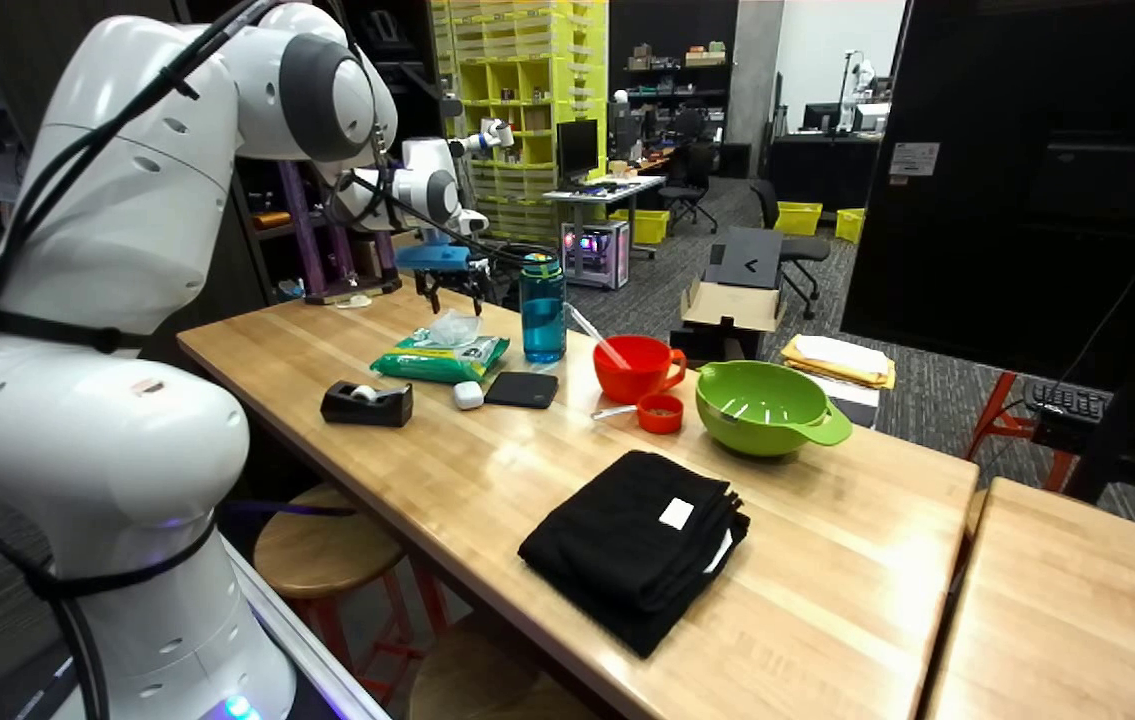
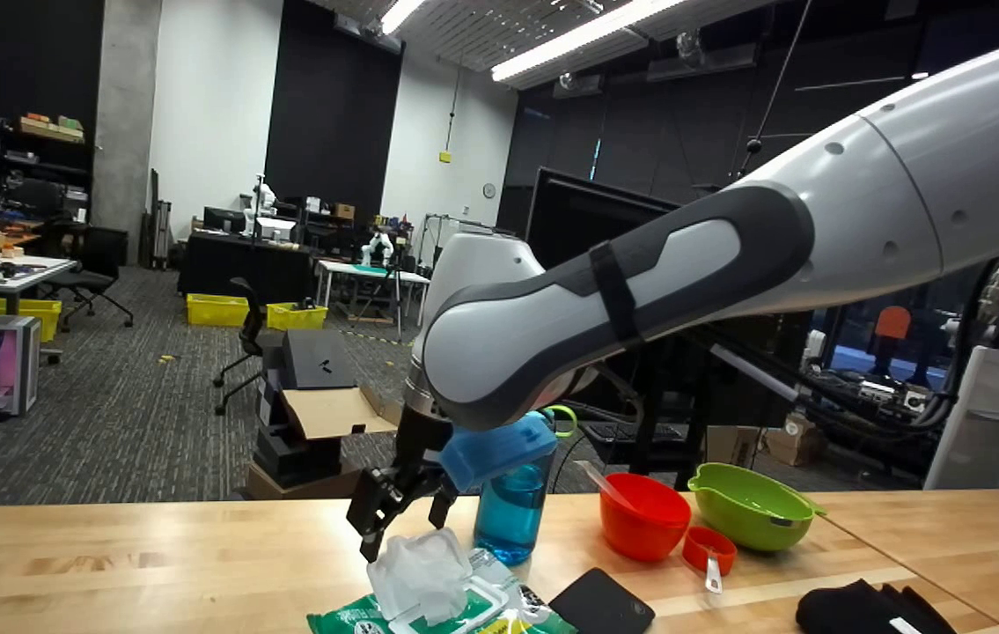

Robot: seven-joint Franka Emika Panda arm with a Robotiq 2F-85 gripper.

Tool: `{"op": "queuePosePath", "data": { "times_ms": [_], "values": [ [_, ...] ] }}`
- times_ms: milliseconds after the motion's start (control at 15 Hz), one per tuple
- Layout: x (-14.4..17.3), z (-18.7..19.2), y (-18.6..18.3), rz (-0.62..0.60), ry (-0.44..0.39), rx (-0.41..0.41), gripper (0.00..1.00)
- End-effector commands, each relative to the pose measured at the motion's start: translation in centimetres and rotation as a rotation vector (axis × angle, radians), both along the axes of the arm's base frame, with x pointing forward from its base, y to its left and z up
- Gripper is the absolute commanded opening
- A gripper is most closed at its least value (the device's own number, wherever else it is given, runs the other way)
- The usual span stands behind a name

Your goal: Close the pack of wipes

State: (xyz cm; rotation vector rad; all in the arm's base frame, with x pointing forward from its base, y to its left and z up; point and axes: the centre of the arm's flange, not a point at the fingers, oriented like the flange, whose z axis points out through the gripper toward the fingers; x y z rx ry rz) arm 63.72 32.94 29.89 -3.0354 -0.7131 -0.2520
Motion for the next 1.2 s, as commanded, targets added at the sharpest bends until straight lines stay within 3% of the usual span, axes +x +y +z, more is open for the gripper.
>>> {"op": "queuePosePath", "data": {
  "times_ms": [0, 733, 1133],
  "values": [
    [0.3, -0.3, 0.3, 0.015, -0.019, -0.01, 1.0],
    [1.2, -0.1, 0.9, 0.028, -0.051, -0.011, 1.0],
    [1.3, -0.7, 0.8, 0.013, -0.029, -0.002, 1.0]
  ]
}}
